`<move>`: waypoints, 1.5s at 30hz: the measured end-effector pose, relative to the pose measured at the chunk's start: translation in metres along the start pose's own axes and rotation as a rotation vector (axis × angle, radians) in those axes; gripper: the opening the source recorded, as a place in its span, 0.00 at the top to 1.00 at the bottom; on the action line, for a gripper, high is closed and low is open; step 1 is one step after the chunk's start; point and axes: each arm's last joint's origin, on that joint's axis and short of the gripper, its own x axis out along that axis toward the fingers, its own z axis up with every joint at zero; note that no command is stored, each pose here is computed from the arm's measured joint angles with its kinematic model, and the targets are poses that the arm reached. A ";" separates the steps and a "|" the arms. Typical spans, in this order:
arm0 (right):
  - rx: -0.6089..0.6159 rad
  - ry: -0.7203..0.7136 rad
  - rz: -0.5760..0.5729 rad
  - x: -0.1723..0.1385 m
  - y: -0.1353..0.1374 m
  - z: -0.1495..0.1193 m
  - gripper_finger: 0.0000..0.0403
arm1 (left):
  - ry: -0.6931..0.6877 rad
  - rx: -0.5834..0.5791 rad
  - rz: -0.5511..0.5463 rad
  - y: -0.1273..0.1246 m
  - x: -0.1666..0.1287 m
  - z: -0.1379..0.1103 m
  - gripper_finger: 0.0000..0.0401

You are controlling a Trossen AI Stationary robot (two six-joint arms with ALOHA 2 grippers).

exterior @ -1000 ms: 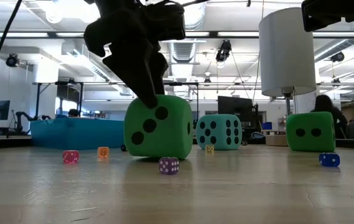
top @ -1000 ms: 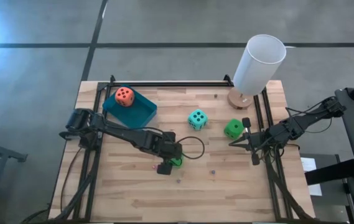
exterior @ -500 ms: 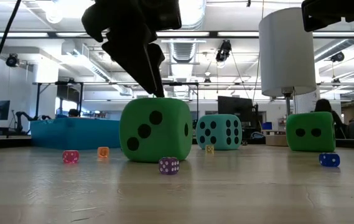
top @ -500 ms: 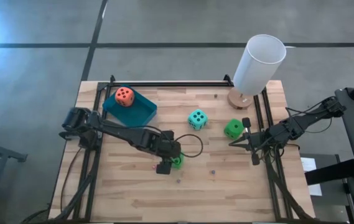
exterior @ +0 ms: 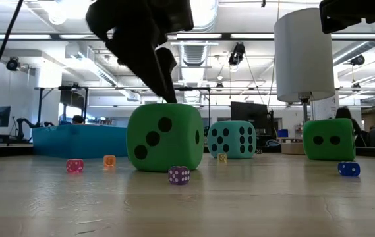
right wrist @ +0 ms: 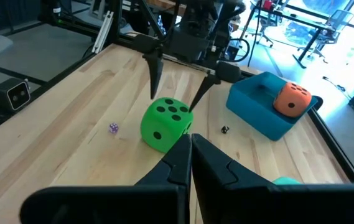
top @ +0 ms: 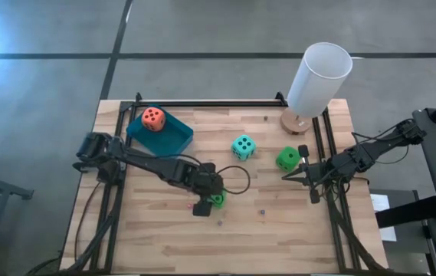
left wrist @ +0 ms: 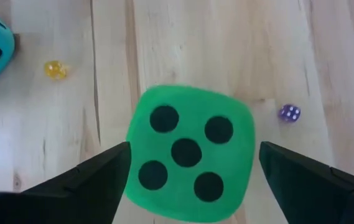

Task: Pick & Place Dice
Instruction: Put the big green dice on the left into the blue bin

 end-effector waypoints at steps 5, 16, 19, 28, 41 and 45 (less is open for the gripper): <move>0.000 0.000 0.000 0.000 0.000 0.000 0.98 | 0.007 -0.007 0.006 0.003 0.007 -0.007 0.05; 0.000 0.000 0.000 0.000 0.000 0.000 0.98 | -0.007 -0.008 0.004 0.003 0.007 -0.006 0.03; 0.000 0.000 0.000 0.000 0.000 0.000 0.98 | -0.011 -0.008 0.003 0.003 0.006 -0.006 0.03; 0.000 0.000 0.000 0.000 0.000 0.000 0.98 | -0.034 -0.002 -0.001 0.004 -0.002 -0.004 0.01; 0.000 0.000 0.000 0.000 0.000 0.000 0.98 | -0.040 0.031 0.029 0.004 -0.019 0.013 0.00; 0.000 0.000 0.000 0.000 0.000 0.000 0.98 | -0.044 0.042 0.030 0.004 -0.023 0.018 0.01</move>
